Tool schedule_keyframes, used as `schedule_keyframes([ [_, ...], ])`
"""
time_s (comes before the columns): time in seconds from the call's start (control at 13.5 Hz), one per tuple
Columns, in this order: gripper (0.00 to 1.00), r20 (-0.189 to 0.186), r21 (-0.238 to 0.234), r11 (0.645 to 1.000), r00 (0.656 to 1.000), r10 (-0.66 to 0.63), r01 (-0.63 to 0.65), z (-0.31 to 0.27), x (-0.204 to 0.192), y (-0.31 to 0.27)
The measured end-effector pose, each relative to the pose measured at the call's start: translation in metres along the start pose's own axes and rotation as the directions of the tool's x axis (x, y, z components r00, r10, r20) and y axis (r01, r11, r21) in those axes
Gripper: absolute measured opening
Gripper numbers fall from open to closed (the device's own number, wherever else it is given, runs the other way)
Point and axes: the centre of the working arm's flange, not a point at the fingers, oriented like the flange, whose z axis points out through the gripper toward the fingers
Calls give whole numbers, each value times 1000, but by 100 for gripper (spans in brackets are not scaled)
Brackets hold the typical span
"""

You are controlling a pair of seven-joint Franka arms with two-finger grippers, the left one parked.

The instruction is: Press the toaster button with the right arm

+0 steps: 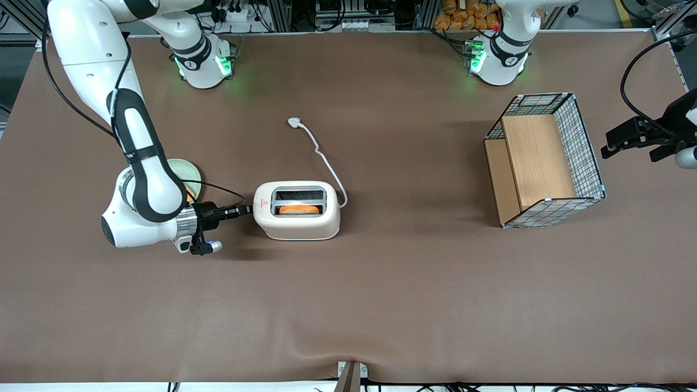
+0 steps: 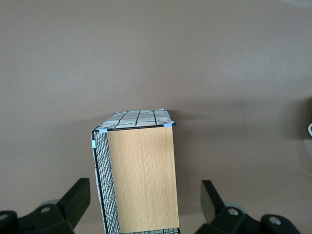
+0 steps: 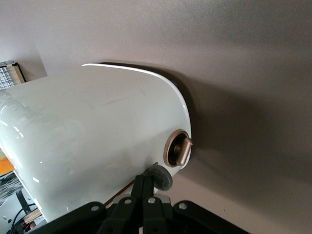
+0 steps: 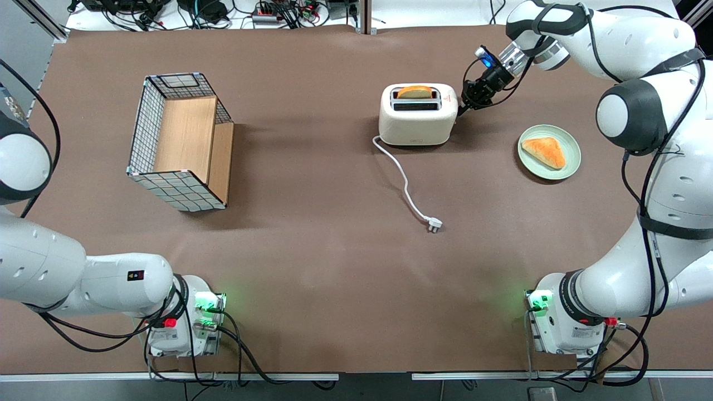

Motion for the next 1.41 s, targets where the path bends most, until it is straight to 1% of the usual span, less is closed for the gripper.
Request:
schedule_keyframes([
  [0.37, 1, -3, 2, 1000, 1000, -6, 6, 0, 0, 1],
  [0.67, 1, -5, 14, 1000, 1000, -13, 13, 1, 1, 3],
  [1.41, 1, -3, 19, 1000, 1000, -7, 7, 1, 1, 3],
])
